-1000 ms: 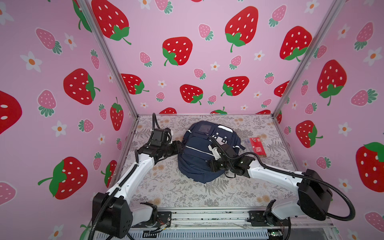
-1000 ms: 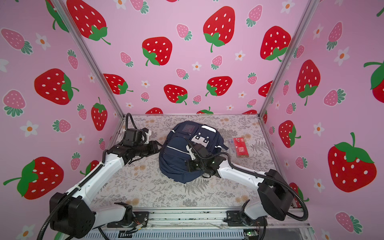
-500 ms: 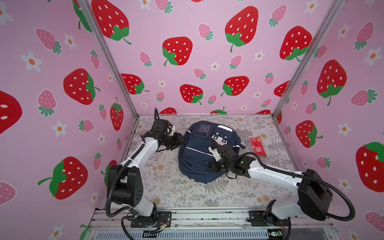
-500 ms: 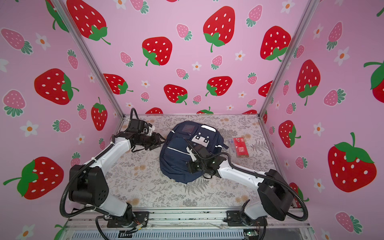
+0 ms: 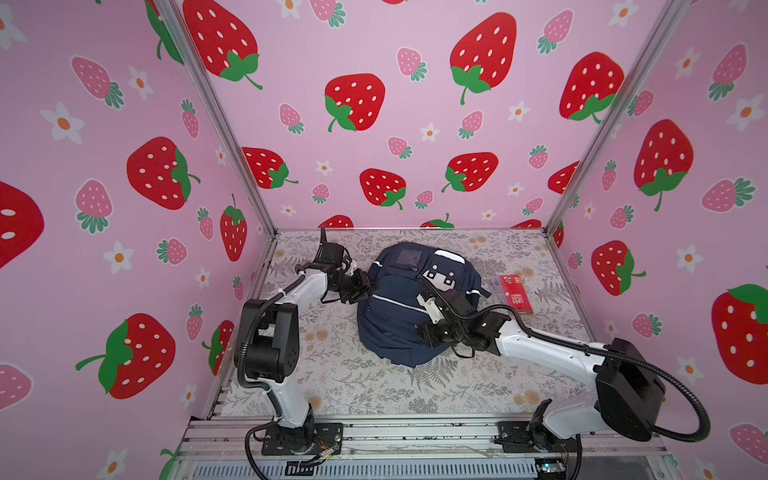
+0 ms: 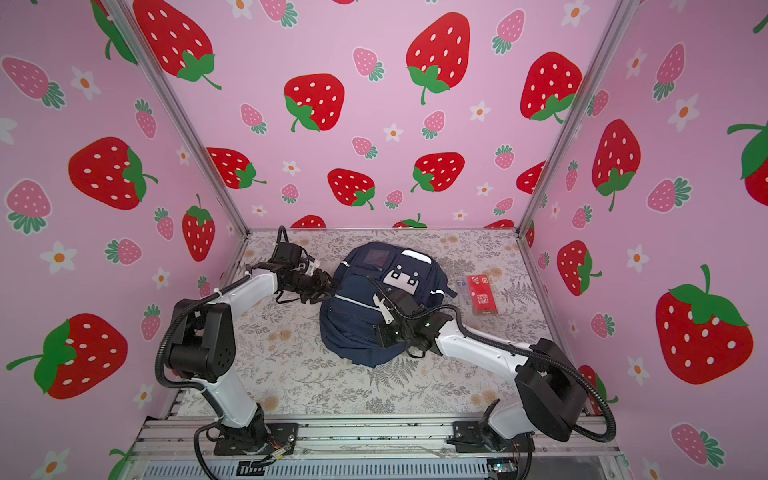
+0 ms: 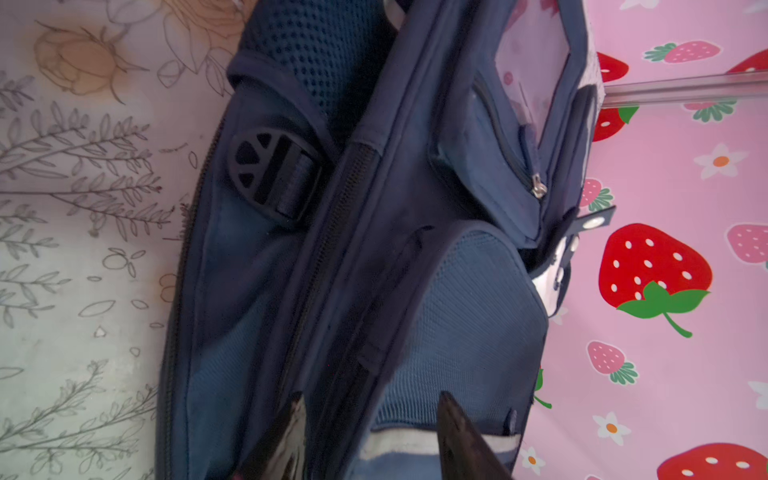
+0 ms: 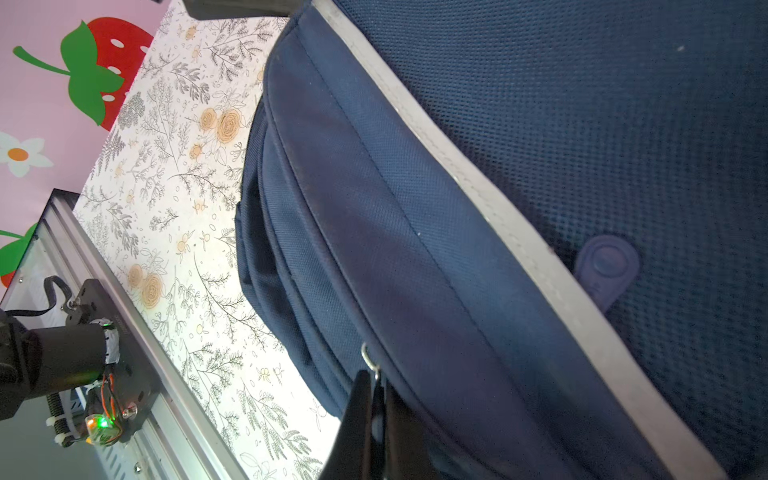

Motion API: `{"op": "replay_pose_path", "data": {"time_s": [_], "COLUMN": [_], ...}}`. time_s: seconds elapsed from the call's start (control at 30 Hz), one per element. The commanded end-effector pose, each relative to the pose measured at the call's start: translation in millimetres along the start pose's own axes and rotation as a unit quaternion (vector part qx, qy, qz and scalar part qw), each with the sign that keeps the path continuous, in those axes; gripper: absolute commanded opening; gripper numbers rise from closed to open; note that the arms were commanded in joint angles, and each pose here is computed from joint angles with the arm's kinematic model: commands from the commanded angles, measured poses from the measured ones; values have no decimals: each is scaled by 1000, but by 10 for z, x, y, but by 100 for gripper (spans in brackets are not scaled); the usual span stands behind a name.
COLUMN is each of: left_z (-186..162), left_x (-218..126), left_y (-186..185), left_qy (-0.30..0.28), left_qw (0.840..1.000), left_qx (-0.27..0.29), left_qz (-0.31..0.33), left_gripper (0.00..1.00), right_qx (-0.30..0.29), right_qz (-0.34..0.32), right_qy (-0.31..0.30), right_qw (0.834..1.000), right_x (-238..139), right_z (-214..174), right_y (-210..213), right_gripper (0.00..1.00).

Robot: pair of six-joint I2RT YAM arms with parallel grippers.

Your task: Pack the student bag

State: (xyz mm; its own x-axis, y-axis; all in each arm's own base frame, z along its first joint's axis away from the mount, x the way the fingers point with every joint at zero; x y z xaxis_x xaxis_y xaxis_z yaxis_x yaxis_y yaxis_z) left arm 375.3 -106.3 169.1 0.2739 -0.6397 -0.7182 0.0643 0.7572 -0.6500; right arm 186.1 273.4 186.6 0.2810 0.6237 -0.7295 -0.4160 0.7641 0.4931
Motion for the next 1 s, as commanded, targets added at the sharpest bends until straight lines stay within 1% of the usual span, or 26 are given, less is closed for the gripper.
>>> {"op": "replay_pose_path", "data": {"time_s": [0.0, 0.07, 0.13, 0.3, 0.33, 0.53, 0.77, 0.83, 0.87, 0.9, 0.97], "left_z": [155, 153, 138, 84, 77, 18, -25, -42, -57, -78, -117], "left_x": [-20, 28, 82, 141, 141, 126, 62, 68, 61, 44, -23], "left_y": [-110, -79, -67, -73, -77, -79, -118, -128, -128, -133, -166], "left_qy": [-14, -8, -3, -13, -16, -43, -66, -68, -70, -71, -79], "left_qw": [1000, 1000, 1000, 997, 997, 993, 990, 990, 990, 990, 990], "left_qx": [17, 14, 8, -11, -13, -33, -37, -40, -41, -42, -39], "left_qz": [-1, -6, -23, -75, -81, -107, -115, -118, -116, -114, -112], "left_gripper": [47, 39, 32, 3, 0, 0, 0, 0, 0, 0, 0], "right_qx": [6, 5, 5, 1, -4, -18, -11, -11, -11, -10, 3], "right_qz": [-14, -11, -14, -7, -7, -5, 12, -14, -43, -61, -69], "right_qy": [6, 7, 8, 14, 15, 23, 26, 25, 20, 11, -2], "right_qw": [1000, 1000, 1000, 1000, 1000, 1000, 1000, 1000, 999, 998, 998], "right_x": [-32, -29, -12, 32, 45, 224, 624, 763, 788, 785, 717], "right_z": [26, 31, 34, 81, 87, 179, 508, 615, 674, 750, 865], "right_y": [-14, -1, -6, 90, 121, 362, 662, 687, 657, 631, 528], "right_gripper": [0, 0, 0, 0, 0, 0, 0, 0, 0, 0, 0]}}
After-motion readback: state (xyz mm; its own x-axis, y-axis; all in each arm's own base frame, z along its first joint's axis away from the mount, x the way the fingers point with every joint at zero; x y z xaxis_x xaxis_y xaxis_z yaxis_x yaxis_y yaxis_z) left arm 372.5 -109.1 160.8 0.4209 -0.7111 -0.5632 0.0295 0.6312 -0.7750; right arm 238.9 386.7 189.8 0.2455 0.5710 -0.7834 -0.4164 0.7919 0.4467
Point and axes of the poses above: each gripper's point midway between its finger pads, its own x axis out along the fingers, its own y axis along the line the jaws close on, z = x × y, the point moved 9 cm from there along -x, back along the fingers, and after that the axes turned 14 degrees about x, right-handed, at the moved point
